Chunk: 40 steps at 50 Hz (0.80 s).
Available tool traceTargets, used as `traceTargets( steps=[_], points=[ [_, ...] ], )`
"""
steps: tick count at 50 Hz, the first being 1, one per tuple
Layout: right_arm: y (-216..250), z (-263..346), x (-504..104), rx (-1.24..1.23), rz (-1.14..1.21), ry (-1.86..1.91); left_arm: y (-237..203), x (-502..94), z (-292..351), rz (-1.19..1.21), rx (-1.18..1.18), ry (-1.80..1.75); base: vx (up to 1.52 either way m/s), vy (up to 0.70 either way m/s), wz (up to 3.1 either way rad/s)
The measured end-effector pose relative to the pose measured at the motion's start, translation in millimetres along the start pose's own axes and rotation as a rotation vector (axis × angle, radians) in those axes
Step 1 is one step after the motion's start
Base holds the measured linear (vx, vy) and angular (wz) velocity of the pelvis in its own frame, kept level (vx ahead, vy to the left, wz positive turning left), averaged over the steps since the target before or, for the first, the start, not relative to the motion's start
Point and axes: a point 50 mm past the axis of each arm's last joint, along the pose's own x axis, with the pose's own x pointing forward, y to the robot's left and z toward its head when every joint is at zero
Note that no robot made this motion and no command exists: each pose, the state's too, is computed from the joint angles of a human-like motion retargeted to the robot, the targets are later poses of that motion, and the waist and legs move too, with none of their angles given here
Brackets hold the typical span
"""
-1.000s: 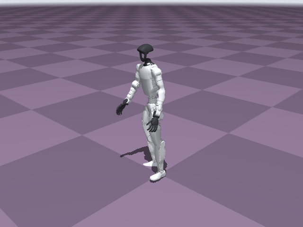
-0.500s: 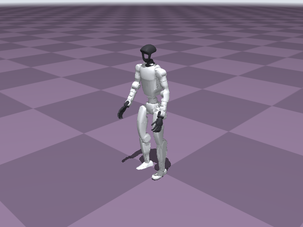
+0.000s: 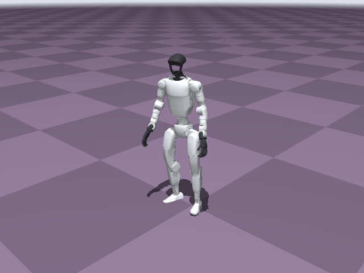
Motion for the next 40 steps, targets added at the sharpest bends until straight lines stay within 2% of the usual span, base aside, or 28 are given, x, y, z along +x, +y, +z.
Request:
traceTargets(
  steps=[6,12,20,25,31,35,40],
  points=[
    [5,26,3,0.066,-0.013,-0.073,11,-12,-45,0.0,0.052,0.184,0.05,0.13,0.24],
    [14,56,3,0.1,-0.005,-0.179,19,-12,-42,-0.029,0.137,0.13,0.03,0.08,0.59],
    [20,54,-1,0.068,0.03,-0.206,12,3,15,-0.049,0.095,-0.107,0.03,0.01,1.24],
    [14,33,1,0.068,0.014,-0.125,-10,7,72,-0.067,0.049,-0.308,-0.02,-0.01,1.17],
    [9,8,1,-0.045,0.052,-0.026,-37,-6,126,-0.11,0.035,-0.543,-0.04,-0.01,1.04],
    [3,3,2,-0.094,0.047,0.003,-39,-11,136,-0.116,0.039,-0.594,-0.03,-0.02,1.3],
    [-4,12,5,-0.056,-0.009,-0.016,-26,-3,113,-0.067,0.04,-0.485,0.0,-0.01,1.26]
  ],
)
